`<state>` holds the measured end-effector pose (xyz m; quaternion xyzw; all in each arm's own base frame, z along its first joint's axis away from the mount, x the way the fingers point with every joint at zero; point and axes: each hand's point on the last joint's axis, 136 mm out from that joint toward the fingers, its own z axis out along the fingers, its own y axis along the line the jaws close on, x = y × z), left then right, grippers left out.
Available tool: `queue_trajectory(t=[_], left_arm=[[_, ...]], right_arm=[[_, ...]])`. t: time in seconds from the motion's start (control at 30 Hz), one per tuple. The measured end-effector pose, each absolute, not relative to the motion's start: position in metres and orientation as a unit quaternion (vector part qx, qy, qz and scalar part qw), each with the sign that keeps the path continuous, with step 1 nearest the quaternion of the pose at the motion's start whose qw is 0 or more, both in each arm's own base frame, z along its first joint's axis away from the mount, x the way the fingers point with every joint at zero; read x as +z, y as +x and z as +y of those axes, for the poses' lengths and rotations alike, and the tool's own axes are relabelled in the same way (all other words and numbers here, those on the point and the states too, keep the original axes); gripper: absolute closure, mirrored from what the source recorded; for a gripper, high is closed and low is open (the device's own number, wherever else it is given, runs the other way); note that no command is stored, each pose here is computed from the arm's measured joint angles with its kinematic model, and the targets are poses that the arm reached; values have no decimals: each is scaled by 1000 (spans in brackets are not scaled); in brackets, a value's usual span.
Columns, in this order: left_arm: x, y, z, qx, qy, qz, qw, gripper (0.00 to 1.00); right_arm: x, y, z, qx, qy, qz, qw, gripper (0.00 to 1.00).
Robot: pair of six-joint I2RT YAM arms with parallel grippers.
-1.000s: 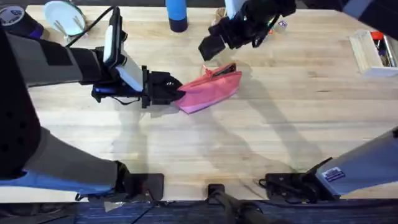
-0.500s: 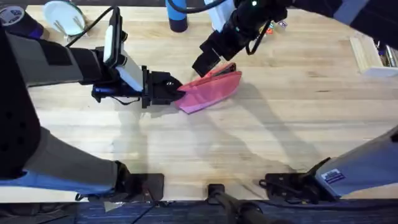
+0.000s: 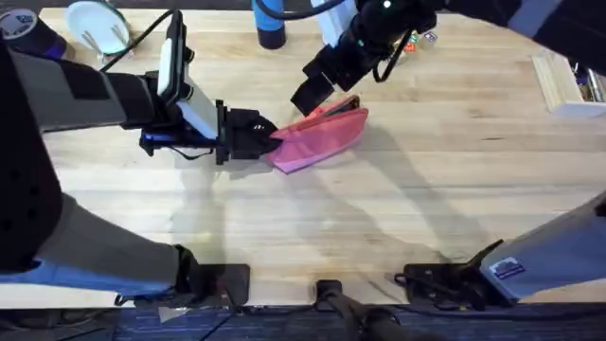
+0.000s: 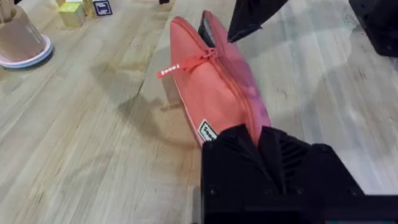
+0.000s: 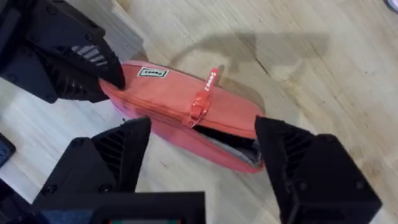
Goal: Unzip the bag, pick up the pens from the table one at a time and place them inside, then zip the bag closed.
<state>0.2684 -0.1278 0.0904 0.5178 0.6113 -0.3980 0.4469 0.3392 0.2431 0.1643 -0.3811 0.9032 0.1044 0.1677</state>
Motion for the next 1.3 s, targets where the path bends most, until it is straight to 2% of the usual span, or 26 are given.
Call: queue_trajectory(t=[0.2, 0.53, 0.73, 0.83, 1.0, 1.17, 1.23, 1.3], left_arm=[[90, 268, -128, -399, 517, 612, 446, 959], [90, 267, -128, -400, 516, 613, 445, 959], [90, 267, -128, -400, 516, 613, 445, 959], [90, 267, -128, -400, 516, 613, 445, 959], [90, 267, -128, -400, 516, 613, 445, 959], [90, 267, -128, -400, 516, 613, 445, 959], [90, 267, -128, -400, 516, 613, 445, 959], [90, 267, -128, -400, 516, 613, 445, 959]], right_arm=[[163, 340, 244, 106, -382, 903, 167, 5], [120, 344, 247, 99, -380, 912, 118, 5], [114, 342, 247, 100, -379, 914, 108, 10], [114, 342, 247, 101, -377, 914, 108, 118], [113, 342, 248, 102, -377, 915, 105, 376], [112, 342, 248, 102, -376, 915, 105, 564], [113, 342, 248, 102, -375, 915, 105, 705], [112, 342, 247, 101, -375, 916, 105, 906]])
